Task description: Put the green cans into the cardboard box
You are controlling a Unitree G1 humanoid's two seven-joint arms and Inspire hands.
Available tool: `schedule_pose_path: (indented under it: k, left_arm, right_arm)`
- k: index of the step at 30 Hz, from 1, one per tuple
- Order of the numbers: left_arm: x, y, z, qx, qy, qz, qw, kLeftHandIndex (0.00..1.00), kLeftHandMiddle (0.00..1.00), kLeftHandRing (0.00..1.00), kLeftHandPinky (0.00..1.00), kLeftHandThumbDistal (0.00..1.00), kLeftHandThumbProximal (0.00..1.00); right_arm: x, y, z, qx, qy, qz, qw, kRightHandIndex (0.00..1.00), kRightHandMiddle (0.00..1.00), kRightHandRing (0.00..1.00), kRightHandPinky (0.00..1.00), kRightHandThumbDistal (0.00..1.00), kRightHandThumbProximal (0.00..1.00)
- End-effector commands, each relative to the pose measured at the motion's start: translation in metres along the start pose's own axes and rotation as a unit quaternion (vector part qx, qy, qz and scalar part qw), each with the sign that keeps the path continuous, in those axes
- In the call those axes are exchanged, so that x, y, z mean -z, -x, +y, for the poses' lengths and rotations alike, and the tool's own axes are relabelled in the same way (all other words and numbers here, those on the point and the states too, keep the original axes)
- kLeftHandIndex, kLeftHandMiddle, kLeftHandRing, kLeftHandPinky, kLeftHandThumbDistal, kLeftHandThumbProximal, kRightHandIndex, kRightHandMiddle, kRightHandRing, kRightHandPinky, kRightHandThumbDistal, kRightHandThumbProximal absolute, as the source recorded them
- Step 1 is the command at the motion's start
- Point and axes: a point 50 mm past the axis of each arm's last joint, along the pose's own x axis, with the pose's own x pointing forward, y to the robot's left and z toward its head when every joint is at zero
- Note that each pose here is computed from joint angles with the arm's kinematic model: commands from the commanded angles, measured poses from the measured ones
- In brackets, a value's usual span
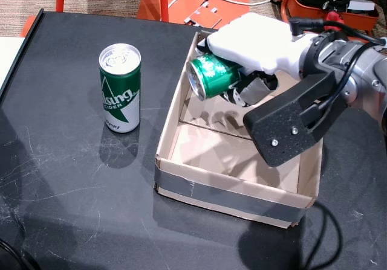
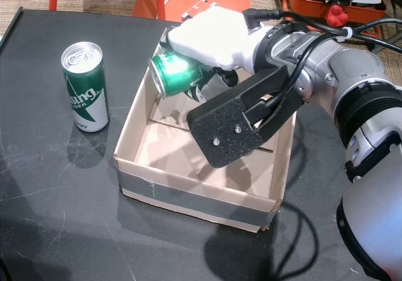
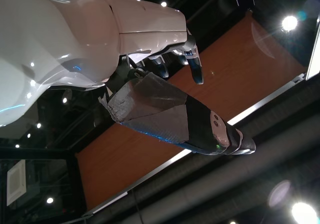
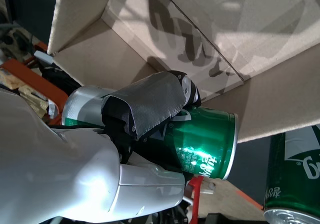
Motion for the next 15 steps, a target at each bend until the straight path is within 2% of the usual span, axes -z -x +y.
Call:
schedule_pose_path:
  k: [1, 3, 5, 8, 12, 14, 15]
  left_arm:
    - [-0.0028, 0.0032, -0.0006, -0.006, -0.004, 0.004, 1.0, 0.75, 0.8, 0.9, 0.71, 1.0, 0.47]
    - [-0.0031, 0.0042, 0.0006, -0.01, 0.003, 0.003, 1.0, 0.75, 0.8, 0.91, 0.71, 1.0, 0.45]
    - [-0.0038, 0.0046, 0.0019, -0.007, 0.002, 0.006, 1.0, 0.75, 0.8, 0.92, 0.71, 0.98, 0.48]
    - [-0.0037, 0.0043, 0.0014, -0.007, 0.003, 0.006, 1.0, 0.75, 0.8, 0.9, 0.71, 0.97, 0.44]
    - [-0.0046, 0.0046, 0.0024, -0.01, -0.008, 0.007, 1.0, 0.74, 0.8, 0.9, 0.72, 0.99, 0.44]
    - [-0.0046, 0.0048, 0.0025, -0.013, -0.011, 0.005, 1.0, 0.74, 0.8, 0.9, 0.72, 1.0, 0.48]
    - [-0.0044, 0.0048, 0.0026, -0.014, -0.008, 0.004, 1.0, 0.74, 0.8, 0.9, 0.71, 1.0, 0.46]
  right_arm:
    - [0.002, 0.0015, -0.001, 0.002, -0.007, 0.001, 1.0, 0.73, 0.7, 0.75, 0.75, 0.73, 0.62]
    - [0.0024, 0.0014, 0.0001, -0.002, -0.005, 0.004, 1.0, 0.76, 0.73, 0.77, 0.76, 0.75, 0.65]
    - [0.0026, 0.0011, 0.0007, -0.006, -0.003, 0.007, 1.0, 0.77, 0.74, 0.78, 0.77, 0.78, 0.67]
    - [0.0026, 0.0007, 0.0013, -0.012, -0.003, 0.01, 1.0, 0.79, 0.76, 0.8, 0.77, 0.81, 0.66]
    - [0.0025, -0.0006, 0.0, -0.024, -0.007, 0.015, 1.0, 0.83, 0.8, 0.84, 0.8, 0.99, 0.65]
    - [0.0024, -0.0012, -0.0012, -0.029, -0.013, 0.017, 0.999, 0.85, 0.85, 0.87, 0.82, 1.0, 0.65]
    - [0.0024, -0.0015, -0.0018, -0.032, -0.022, 0.019, 0.999, 0.86, 0.87, 0.88, 0.83, 1.0, 0.64]
